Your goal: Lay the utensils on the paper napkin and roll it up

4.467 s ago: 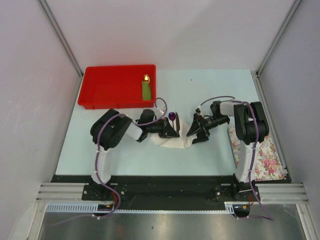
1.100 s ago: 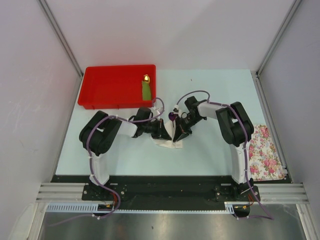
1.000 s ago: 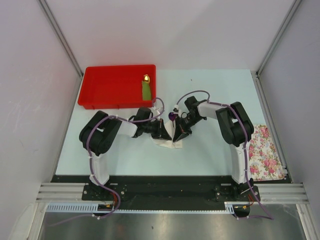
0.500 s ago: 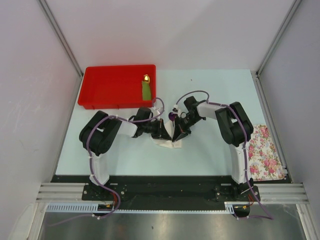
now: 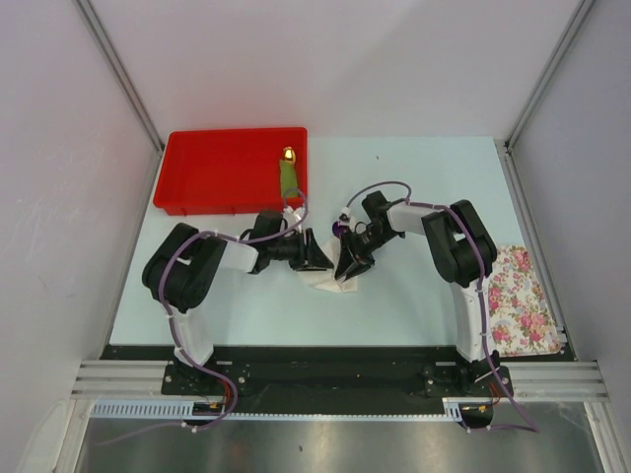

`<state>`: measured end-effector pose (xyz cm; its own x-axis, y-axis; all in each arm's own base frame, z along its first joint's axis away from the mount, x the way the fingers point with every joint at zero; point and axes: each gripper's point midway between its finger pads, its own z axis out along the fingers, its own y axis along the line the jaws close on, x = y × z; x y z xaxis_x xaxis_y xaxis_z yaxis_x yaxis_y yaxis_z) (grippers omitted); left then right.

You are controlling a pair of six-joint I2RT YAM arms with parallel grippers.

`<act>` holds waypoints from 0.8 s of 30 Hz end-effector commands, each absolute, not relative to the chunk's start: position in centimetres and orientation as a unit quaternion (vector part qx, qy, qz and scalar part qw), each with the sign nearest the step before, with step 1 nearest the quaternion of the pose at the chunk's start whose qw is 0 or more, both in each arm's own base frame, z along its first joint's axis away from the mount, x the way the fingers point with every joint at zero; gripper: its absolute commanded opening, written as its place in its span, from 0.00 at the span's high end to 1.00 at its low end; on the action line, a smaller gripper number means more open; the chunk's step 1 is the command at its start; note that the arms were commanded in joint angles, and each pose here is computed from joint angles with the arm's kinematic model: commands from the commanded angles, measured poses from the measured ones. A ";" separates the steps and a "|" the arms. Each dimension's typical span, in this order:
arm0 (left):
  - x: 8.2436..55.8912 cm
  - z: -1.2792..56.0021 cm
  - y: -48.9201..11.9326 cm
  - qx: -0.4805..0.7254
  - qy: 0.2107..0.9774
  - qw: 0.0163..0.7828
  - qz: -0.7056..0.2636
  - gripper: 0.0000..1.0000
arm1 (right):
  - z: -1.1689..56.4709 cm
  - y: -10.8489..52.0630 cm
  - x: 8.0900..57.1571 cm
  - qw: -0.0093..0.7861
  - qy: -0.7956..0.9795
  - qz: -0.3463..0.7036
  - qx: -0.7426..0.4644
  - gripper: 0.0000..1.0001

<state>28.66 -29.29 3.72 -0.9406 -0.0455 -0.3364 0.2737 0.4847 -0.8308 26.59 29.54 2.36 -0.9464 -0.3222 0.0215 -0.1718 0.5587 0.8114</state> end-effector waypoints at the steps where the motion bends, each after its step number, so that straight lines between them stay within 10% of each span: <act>1: 30.3 6.3 -27.8 0.057 0.833 0.199 -0.514 0.50 | 1.1 29.8 27.6 0.054 -0.886 -0.433 0.158 0.61; 10: 31.5 8.1 -27.2 0.032 0.820 0.209 -0.533 0.41 | 1.5 30.0 27.8 0.051 -0.887 -0.433 0.154 0.31; 24: 33.3 9.5 -26.2 0.037 0.823 0.212 -0.526 0.63 | 3.3 30.9 28.2 0.042 -0.876 -0.457 0.151 0.31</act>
